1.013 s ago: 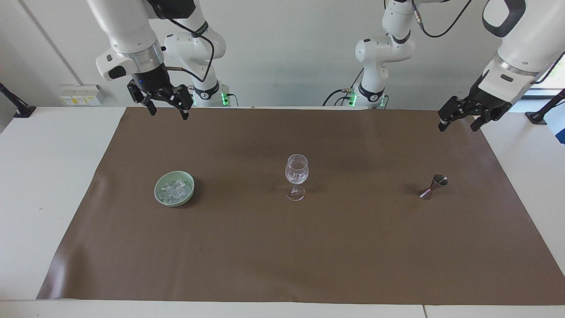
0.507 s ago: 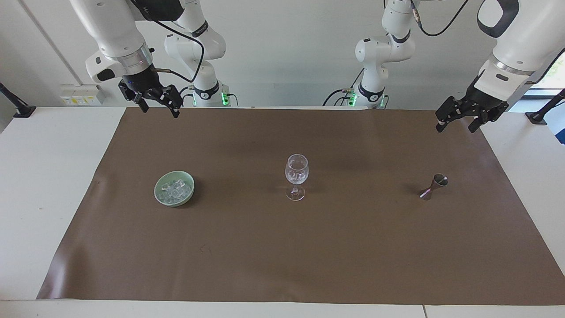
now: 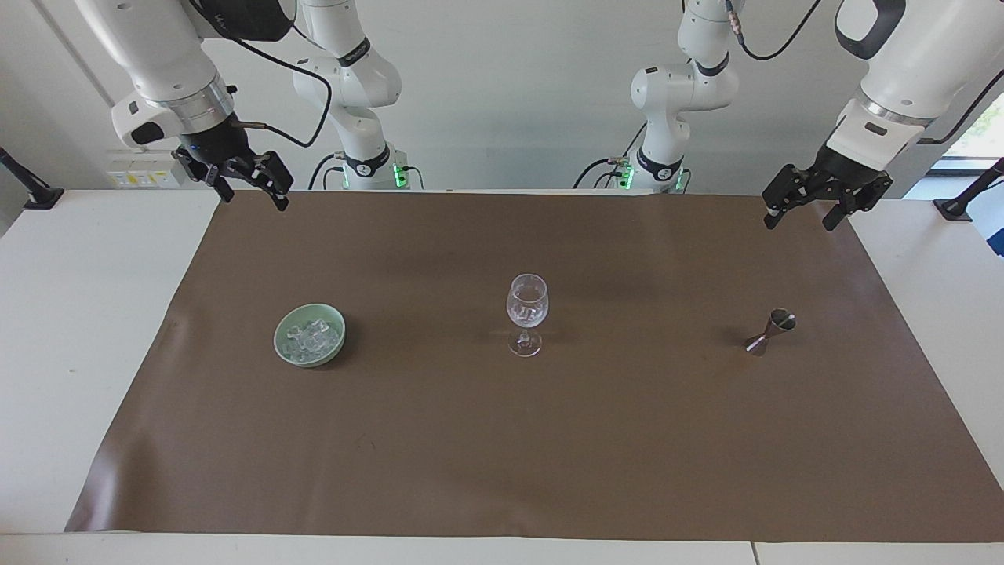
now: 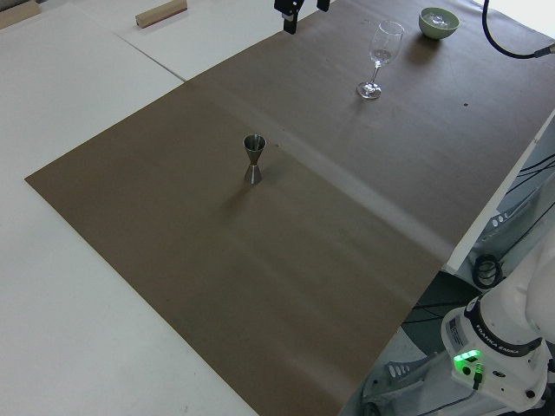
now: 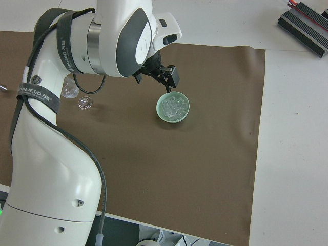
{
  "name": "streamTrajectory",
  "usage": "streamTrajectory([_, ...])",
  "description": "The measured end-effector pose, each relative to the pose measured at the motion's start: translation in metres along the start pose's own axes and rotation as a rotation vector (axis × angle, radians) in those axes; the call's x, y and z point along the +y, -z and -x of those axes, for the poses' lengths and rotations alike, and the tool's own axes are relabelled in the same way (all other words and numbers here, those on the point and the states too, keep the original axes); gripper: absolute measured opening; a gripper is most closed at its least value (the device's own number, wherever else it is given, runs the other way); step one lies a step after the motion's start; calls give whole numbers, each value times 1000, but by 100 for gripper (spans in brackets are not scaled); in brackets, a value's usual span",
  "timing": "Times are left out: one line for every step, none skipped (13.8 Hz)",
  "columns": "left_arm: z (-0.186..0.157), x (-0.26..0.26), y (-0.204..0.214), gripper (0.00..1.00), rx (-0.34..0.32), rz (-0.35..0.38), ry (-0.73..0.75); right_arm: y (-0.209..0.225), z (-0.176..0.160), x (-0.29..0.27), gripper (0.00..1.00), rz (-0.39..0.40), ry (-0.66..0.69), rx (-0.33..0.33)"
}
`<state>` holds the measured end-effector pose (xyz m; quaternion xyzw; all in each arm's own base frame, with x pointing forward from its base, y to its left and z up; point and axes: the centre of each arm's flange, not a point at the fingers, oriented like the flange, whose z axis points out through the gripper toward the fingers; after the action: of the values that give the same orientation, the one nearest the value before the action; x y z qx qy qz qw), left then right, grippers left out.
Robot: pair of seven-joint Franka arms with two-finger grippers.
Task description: Pour wine and add ice with both arms
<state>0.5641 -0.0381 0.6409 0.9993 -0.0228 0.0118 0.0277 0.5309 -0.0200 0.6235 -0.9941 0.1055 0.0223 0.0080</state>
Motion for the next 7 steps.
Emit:
streamTrajectory([1,-1,-2,100,-6,-1,3,-1,0,-2,100,0,4,-2])
streamTrajectory([1,-4,-4,100,-11,-2,8,-1,1,-3,100,-1,6,-3])
streamTrajectory([2,-7,-5,100,-14,-2,14,-2,0,-2,100,-4,6,-4])
streamTrajectory([2,-11,-6,100,-17,-3,21,-2,0,1,100,-6,2,-5])
streamTrajectory([3,-13,-7,100,-20,-3,25,-2,-1,4,100,-8,-3,-6])
streamTrajectory([3,-14,-8,100,-22,-3,27,-2,-1,7,100,-9,-7,-6])
streamTrajectory([3,-14,-8,100,-23,-3,27,-2,-2,9,100,-9,-12,-6])
